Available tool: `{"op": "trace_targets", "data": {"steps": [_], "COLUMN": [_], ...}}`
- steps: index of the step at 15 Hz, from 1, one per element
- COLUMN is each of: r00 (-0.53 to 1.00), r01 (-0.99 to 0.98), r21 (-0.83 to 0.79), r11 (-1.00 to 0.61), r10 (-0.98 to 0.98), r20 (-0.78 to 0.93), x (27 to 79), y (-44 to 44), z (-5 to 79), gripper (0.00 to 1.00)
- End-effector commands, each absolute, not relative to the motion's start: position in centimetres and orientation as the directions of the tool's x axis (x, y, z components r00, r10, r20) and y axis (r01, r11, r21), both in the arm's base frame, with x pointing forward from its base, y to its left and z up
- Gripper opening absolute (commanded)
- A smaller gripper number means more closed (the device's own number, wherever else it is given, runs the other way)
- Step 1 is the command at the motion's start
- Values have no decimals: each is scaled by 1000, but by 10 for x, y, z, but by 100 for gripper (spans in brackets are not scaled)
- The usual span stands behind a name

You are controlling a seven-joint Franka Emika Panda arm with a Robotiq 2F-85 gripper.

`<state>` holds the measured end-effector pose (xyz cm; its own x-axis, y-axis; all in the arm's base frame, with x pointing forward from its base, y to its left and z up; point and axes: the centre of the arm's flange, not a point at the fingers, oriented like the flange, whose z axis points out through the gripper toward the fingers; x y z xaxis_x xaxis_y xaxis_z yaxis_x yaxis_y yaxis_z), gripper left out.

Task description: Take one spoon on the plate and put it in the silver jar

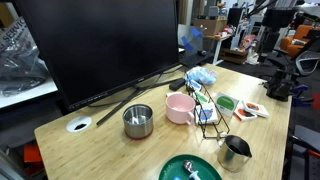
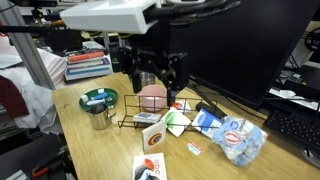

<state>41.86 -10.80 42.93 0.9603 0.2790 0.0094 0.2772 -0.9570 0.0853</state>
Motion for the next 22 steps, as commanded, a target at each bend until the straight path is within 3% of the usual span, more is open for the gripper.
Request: {"op": "trace_targets", "data": {"steps": [1,6,15,22], "r00": [960,950,866,872], "r01": [277,310,480,475], "r21": [86,110,185,164], "r11": [-957,-944,-858,-865], "r10": [279,313,497,487], "r20": [10,9,56,43], "x": [419,423,444,438], "y": [-108,-97,7,5], "z": [430,432,432,436], "gripper": [100,100,100,100]}}
